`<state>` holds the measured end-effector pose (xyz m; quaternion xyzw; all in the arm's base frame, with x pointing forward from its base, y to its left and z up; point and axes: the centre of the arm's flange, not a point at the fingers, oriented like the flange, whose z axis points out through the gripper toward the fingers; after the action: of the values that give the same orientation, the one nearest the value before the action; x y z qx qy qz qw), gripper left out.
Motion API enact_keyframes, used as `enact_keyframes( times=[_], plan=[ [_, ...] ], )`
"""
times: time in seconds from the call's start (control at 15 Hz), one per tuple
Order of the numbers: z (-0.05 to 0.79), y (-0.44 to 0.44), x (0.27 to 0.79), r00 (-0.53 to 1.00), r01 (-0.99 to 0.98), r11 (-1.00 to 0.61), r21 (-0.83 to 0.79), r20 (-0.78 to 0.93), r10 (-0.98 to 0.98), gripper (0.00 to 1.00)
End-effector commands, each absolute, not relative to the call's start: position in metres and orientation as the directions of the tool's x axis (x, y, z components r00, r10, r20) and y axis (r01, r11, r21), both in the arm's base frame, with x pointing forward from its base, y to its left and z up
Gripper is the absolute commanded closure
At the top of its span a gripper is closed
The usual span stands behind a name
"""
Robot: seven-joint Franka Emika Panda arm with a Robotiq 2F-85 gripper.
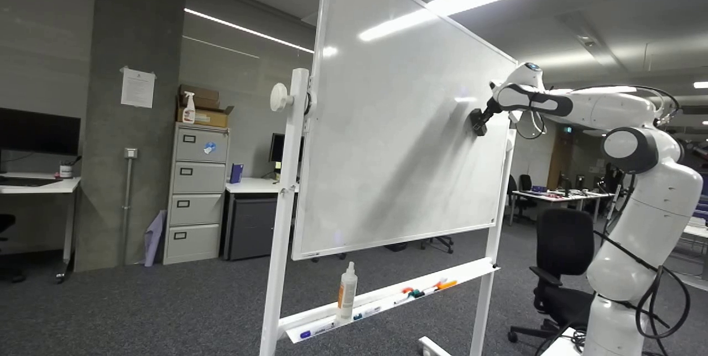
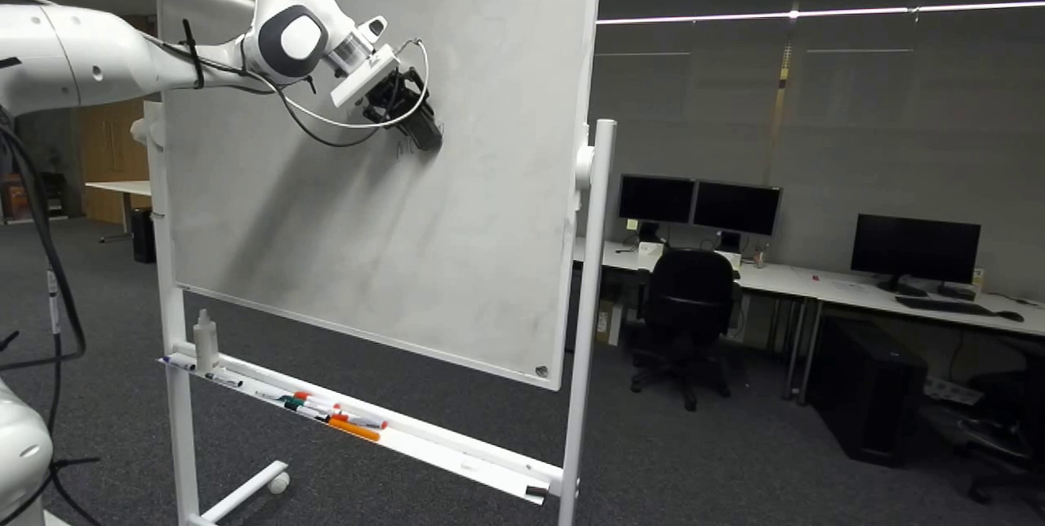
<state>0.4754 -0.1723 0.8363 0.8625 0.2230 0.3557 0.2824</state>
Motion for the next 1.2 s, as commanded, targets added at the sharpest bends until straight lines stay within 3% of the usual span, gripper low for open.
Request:
enact_keyframes(
  times=[0.0, 0.4, 1.13],
  plan=[
    [0.837, -0.188, 0.481, 0.514, 0.26, -0.697, 0.669, 0.515, 0.686, 0.66],
    [0.826, -0.193, 0.469, 0.41, 0.3, -0.665, 0.684, 0.537, 0.737, 0.66],
    [0.784, -0.16, 0.453, 0.425, 0.385, -0.647, 0.658, 0.496, 0.757, 0.66]
  ],
)
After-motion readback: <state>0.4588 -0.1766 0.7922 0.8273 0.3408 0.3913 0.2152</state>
